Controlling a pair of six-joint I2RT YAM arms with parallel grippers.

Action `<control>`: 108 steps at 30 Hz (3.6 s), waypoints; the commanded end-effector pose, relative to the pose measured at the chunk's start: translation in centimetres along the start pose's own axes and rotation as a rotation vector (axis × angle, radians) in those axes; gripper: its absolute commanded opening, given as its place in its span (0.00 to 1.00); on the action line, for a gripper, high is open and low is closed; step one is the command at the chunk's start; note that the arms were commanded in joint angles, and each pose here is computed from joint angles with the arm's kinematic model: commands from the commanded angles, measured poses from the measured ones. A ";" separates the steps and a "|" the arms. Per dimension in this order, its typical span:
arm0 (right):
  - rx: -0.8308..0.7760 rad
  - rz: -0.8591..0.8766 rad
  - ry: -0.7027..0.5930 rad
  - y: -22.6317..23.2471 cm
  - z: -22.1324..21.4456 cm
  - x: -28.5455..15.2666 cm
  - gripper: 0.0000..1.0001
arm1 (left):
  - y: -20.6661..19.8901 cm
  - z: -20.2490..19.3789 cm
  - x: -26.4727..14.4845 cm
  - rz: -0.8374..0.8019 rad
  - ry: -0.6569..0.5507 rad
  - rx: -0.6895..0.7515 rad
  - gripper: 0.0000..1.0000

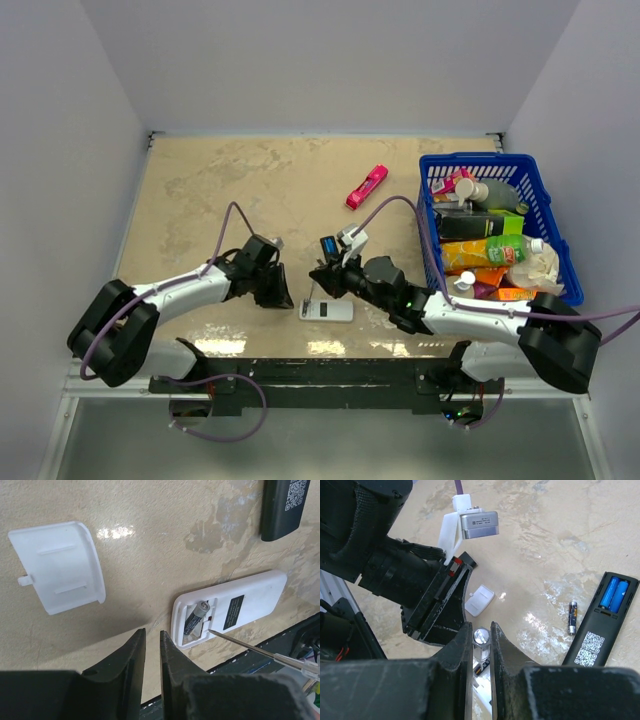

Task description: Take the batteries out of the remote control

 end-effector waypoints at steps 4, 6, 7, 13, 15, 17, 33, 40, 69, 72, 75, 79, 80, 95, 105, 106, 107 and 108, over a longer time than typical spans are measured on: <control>0.003 -0.027 0.011 -0.6 -0.7 0.3 0.00 | -1.2 1.1 0.0 -0.047 -0.022 0.027 0.22; 0.006 -0.026 0.008 -0.6 -0.9 0.3 0.00 | -1.1 1.2 0.0 -0.045 -0.022 0.024 0.22; 0.008 -0.026 0.012 -0.7 -1.1 0.4 0.00 | -1.1 1.1 0.1 -0.045 -0.020 0.027 0.22; 0.017 -0.016 0.016 -0.6 -1.6 0.9 0.00 | -0.9 1.0 0.6 -0.036 -0.010 0.023 0.21; 0.024 -0.008 0.008 -0.5 -1.4 1.0 0.00 | -0.9 1.1 0.6 -0.037 -0.011 0.021 0.21; 0.030 -0.003 0.005 -0.4 -1.3 1.2 0.00 | -1.0 1.1 0.5 -0.041 -0.013 0.025 0.21; 0.048 0.041 -0.041 0.8 0.3 1.8 0.00 | -0.6 1.0 0.4 -0.021 -0.018 0.024 0.20; 0.057 0.075 -0.050 1.5 0.9 2.0 0.00 | -0.4 1.2 0.2 0.010 -0.029 0.024 0.20; -0.107 -0.232 -0.157 -1.5 6.7 1.1 0.00 | -1.7 5.2 -6.0 0.080 -0.223 0.079 0.27; -0.167 -0.329 -0.145 -3.1 8.1 2.2 0.00 | -1.8 6.1 -7.3 0.096 -0.255 0.104 0.37; -0.187 -0.414 -0.146 -5.2 9.4 3.4 0.00 | -2.0 6.5 -8.3 0.087 -0.278 0.116 0.48; -0.212 -0.385 -0.165 -6.9 10.9 4.8 0.00 | -2.3 6.5 -8.9 0.059 -0.284 0.131 0.68; -0.215 -0.393 -0.179 -7.7 11.7 5.1 0.00 | -2.3 6.4 -8.8 0.055 -0.278 0.137 0.69; -0.164 -0.508 0.060 -12.0 6.7 3.5 0.00 | -2.4 6.9 -7.7 0.050 -0.263 0.138 0.68; -0.100 -0.398 0.079 -10.5 4.9 1.4 0.00 | -3.2 8.4 -6.8 0.033 -0.268 0.112 0.65; -0.099 -0.394 0.080 -10.5 4.8 1.4 0.00 | -3.0 8.4 -6.5 0.036 -0.257 0.100 0.65; -0.097 -0.381 0.087 -10.3 4.7 1.4 0.00 | -3.0 8.4 -6.4 0.032 -0.252 0.098 0.65; -0.089 -0.375 0.079 -10.1 4.8 1.2 0.00 | -3.1 8.5 -6.3 0.027 -0.253 0.096 0.65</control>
Point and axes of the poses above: each gripper's point midway between its finger pads, its own x axis out along the fingers, its own y axis along the line the jaws close on, z = x × y, the point moved 5 cm from there along -x, back along the fingers
